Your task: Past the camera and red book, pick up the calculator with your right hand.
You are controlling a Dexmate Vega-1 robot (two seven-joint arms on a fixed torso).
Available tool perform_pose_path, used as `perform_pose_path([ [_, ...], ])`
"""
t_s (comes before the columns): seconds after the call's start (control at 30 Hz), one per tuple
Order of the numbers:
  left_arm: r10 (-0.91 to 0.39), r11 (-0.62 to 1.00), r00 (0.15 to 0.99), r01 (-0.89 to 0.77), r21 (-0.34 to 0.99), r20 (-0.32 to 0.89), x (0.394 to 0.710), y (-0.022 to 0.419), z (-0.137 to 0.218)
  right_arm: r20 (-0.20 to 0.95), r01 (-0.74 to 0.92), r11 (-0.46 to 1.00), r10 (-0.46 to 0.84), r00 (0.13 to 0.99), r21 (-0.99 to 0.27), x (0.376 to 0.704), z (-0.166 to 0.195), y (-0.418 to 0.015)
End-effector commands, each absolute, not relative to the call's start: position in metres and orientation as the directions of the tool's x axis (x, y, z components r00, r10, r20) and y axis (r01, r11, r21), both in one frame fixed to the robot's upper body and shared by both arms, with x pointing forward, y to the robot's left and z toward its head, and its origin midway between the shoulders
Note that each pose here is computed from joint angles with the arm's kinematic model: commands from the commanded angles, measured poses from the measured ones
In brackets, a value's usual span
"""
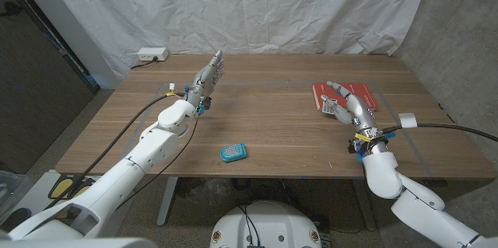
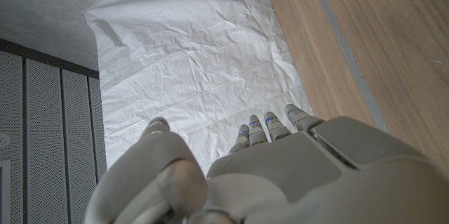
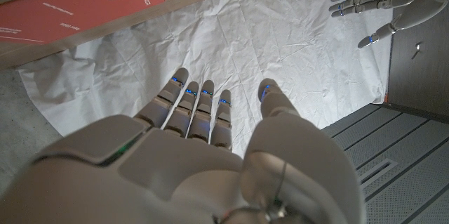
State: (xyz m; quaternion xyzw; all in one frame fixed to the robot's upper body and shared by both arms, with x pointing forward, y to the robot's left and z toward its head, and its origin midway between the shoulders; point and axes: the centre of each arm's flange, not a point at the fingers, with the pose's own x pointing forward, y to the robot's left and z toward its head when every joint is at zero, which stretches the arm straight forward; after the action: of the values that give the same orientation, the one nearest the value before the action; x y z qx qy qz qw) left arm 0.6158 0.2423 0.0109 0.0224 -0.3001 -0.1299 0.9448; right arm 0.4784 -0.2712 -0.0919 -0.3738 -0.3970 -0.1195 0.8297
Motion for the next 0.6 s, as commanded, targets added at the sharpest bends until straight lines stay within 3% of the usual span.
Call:
perform_pose_path([
  [0.03, -0.262, 0.965, 0.789, 0.232, 0.126, 0.556, 0.6134, 0.2424, 0.0116, 0.764, 0.543, 0.651, 0.090, 0.638, -0.530, 0.4762, -0.0954, -0.2681],
  [0.6, -0.258, 0.966, 0.784, 0.227, 0.126, 0.565, 0.6104, 0.2439, 0.0134, 0.762, 0.617, 0.541, 0.072, 0.643, -0.572, 0.4764, -0.0965, -0.2639],
])
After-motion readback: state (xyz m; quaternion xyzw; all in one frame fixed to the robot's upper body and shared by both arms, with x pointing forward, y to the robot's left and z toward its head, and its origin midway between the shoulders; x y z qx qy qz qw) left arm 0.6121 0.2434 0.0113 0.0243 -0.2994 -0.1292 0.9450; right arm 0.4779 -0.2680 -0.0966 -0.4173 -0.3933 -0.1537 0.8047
